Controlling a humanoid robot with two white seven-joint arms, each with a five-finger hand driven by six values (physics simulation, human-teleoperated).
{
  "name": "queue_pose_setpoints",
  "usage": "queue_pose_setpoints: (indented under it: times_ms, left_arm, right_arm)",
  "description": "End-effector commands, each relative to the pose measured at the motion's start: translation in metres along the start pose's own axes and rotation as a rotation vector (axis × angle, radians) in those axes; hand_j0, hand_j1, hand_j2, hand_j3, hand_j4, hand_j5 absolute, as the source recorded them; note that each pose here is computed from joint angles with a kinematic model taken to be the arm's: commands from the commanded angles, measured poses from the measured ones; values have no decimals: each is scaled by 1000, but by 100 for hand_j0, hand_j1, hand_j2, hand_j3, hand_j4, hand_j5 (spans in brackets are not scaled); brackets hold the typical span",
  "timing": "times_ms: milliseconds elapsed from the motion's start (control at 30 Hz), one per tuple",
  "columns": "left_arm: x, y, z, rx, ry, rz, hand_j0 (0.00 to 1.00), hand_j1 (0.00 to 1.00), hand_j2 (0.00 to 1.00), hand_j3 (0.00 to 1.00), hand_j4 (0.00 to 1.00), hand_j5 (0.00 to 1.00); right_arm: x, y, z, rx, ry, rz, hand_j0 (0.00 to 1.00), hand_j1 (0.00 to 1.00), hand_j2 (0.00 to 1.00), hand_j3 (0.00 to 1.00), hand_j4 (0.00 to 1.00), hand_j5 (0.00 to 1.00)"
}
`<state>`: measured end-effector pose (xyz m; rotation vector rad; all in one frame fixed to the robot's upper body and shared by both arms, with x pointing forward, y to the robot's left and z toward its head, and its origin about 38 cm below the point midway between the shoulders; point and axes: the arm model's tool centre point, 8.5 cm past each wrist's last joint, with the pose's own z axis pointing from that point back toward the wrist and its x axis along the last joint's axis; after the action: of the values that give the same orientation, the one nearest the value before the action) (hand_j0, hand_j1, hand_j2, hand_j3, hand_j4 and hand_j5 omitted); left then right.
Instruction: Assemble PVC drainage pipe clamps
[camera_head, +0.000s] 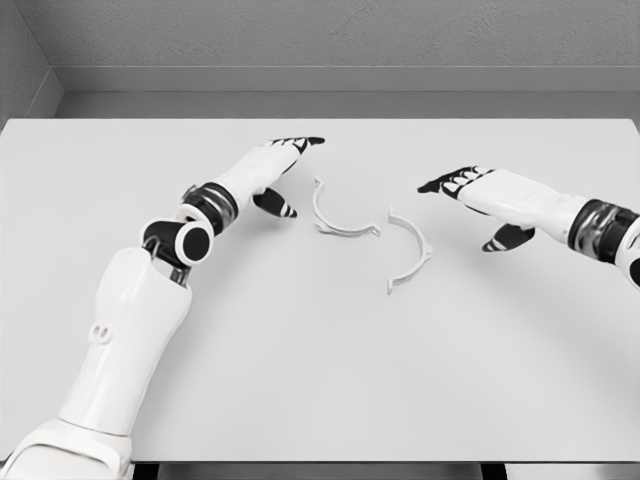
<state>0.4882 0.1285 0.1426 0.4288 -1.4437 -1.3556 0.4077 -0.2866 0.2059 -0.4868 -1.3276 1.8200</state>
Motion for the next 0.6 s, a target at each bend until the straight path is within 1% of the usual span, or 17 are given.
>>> queue_pose_setpoints:
  times_ms: [0, 33, 67, 100, 133, 167, 233, 300, 400, 467, 500, 533, 567]
  left_arm:
    - [-7, -8, -4, -18, 28, 25, 100, 100, 100, 100, 100, 100]
    - [-8, -7, -5, -16, 32, 27, 100, 100, 100, 100, 100, 100]
    - [-8, -6, -7, 0, 34, 31, 100, 100, 100, 100, 100, 100]
    - [-4, -5, -10, 9, 34, 41, 100, 100, 100, 100, 100, 100]
    - [-6, -7, -12, 3, 53, 52, 100, 100, 100, 100, 100, 100]
    - [-7, -2, -14, 10, 60, 51, 100, 100, 100, 100, 100, 100]
    - [-10, 0, -17, 17, 69, 50, 100, 100, 100, 100, 100, 100]
    - [-13, 2, -20, 10, 80, 53, 100, 100, 100, 100, 100, 100]
    - [-14, 7, -23, 13, 84, 50, 100, 100, 100, 100, 100, 100]
    - [-13, 9, -23, 16, 81, 48, 100, 100, 100, 100, 100, 100]
    - [-14, 8, -23, 15, 83, 49, 100, 100, 100, 100, 100, 100]
    - [-13, 12, -24, 19, 81, 44, 100, 100, 100, 100, 100, 100]
    - [-14, 12, -25, 16, 84, 45, 100, 100, 100, 100, 100, 100]
  right_arm:
    - [-4, -1, 4, 5, 10, 10, 100, 100, 100, 100, 100, 100]
    - [-5, 0, 5, 12, 3, 15, 100, 100, 100, 100, 100, 100]
    - [-6, 1, 5, 14, 6, 14, 100, 100, 100, 100, 100, 100]
    - [-6, 1, 5, 14, 6, 14, 100, 100, 100, 100, 100, 100]
    - [-7, 1, 6, 17, 13, 20, 100, 100, 100, 100, 100, 100]
    - [-10, 0, 9, 22, 24, 26, 100, 100, 100, 100, 100, 100]
    - [-12, -2, 11, 19, 28, 34, 100, 100, 100, 100, 100, 100]
    - [-16, -4, 16, 26, 41, 45, 100, 100, 100, 100, 100, 100]
    - [-18, -13, 21, 17, 49, 66, 100, 100, 100, 100, 100, 100]
    - [-18, -13, 21, 19, 50, 67, 100, 100, 100, 100, 100, 100]
    - [-18, -16, 21, 14, 50, 72, 100, 100, 100, 100, 100, 100]
    - [-18, -18, 21, 13, 52, 78, 100, 100, 100, 100, 100, 100]
    - [-18, -18, 21, 14, 52, 78, 100, 100, 100, 100, 100, 100]
